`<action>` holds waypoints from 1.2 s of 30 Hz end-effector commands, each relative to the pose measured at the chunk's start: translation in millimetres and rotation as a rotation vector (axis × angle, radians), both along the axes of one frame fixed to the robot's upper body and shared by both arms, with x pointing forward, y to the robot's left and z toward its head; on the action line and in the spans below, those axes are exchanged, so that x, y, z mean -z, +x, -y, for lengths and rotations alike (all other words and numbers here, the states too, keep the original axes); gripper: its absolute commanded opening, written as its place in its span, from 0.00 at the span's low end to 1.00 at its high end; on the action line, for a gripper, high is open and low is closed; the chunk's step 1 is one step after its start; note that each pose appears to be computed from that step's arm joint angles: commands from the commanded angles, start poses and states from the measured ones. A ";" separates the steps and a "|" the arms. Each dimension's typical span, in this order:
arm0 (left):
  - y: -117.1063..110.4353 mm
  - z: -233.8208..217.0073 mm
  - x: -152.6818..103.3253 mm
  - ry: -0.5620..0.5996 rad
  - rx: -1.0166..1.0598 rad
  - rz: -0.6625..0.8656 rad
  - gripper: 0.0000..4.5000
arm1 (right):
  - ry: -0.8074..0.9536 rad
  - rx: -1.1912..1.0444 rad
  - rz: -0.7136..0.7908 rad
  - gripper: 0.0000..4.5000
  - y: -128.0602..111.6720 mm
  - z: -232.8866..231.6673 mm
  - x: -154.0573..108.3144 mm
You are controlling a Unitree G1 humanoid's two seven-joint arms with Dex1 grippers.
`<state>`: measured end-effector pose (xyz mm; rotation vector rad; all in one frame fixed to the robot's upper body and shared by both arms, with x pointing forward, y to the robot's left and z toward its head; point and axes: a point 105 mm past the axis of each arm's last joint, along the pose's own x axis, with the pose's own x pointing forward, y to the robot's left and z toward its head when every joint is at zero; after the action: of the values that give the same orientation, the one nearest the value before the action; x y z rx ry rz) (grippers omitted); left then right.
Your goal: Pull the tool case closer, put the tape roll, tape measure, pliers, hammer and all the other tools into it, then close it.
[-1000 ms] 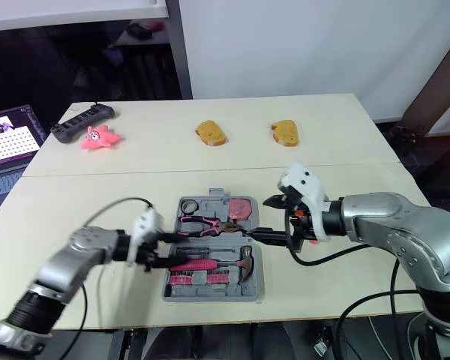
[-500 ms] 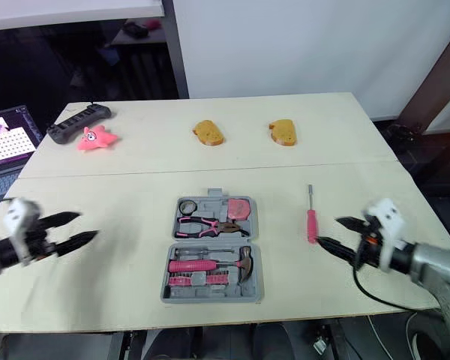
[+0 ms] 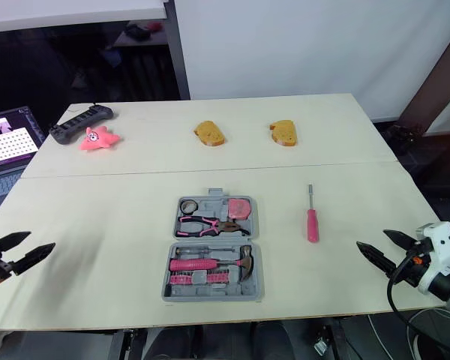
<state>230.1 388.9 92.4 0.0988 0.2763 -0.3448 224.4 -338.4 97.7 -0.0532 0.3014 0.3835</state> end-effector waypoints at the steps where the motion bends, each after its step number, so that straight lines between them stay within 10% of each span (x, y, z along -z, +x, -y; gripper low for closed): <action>1: 18.6 16.4 -25.2 0.042 0.095 0.063 0.99 | -0.004 -0.036 0.058 1.00 7.1 -12.9 -20.1; 15: 58.1 200.1 -73.2 0.098 0.901 -0.015 0.99 | 0.018 -0.173 0.029 1.00 8.0 -109.7 -32.7; 36: 53.3 304.0 -102.5 0.106 1.403 0.025 0.99 | -0.126 0.036 -0.018 1.00 -34.2 -99.4 -57.6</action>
<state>284.7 86.0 189.1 0.3713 0.1869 -1.7159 185.8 -238.3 148.7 -0.1171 0.3713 0.3512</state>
